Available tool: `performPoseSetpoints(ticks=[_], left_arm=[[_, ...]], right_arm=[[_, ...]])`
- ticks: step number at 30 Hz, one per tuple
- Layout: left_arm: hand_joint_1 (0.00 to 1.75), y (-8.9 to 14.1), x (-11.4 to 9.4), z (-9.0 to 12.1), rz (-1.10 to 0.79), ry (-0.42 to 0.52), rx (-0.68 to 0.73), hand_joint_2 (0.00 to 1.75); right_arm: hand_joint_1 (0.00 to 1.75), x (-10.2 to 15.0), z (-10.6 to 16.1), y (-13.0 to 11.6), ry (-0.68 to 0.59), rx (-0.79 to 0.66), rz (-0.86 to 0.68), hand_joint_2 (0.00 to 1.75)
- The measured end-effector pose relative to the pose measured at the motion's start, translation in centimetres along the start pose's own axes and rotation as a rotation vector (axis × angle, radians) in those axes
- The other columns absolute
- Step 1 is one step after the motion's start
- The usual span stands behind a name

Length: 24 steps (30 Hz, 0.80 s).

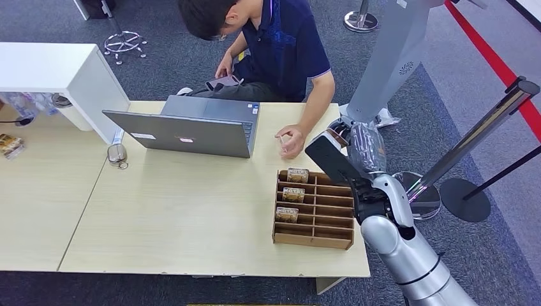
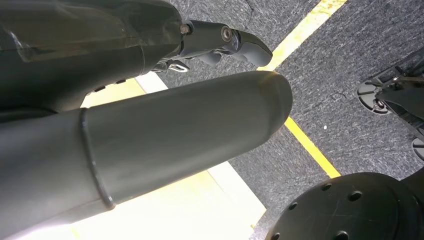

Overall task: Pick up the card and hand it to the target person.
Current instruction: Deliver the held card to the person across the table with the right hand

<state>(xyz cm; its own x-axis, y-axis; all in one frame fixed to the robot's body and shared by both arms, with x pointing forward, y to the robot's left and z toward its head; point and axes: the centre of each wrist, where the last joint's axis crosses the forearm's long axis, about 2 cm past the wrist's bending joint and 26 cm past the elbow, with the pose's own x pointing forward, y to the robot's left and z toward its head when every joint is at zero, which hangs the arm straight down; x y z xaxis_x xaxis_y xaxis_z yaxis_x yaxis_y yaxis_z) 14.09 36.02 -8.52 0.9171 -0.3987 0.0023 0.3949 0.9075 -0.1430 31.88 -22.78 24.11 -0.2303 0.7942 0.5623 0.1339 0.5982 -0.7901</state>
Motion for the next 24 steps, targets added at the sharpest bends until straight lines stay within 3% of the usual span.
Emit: performPoseSetpoints(ticks=[9,13,24], left_arm=[[0.0,-0.2,0.9,0.2,-0.02,0.001,-0.005,0.0],[0.0,-0.3,1.3,0.2,-0.028,0.0,-0.007,0.0],[0.0,-0.6,2.0,0.3,-0.04,-0.006,-0.01,0.0]], right_arm=[[1.31,-0.4,-1.8,1.2,0.014,0.011,-0.076,1.75],[1.38,-0.8,-2.4,2.3,0.03,0.022,-0.105,1.75],[1.34,-1.4,-2.7,4.8,0.058,0.016,-0.12,1.75]])
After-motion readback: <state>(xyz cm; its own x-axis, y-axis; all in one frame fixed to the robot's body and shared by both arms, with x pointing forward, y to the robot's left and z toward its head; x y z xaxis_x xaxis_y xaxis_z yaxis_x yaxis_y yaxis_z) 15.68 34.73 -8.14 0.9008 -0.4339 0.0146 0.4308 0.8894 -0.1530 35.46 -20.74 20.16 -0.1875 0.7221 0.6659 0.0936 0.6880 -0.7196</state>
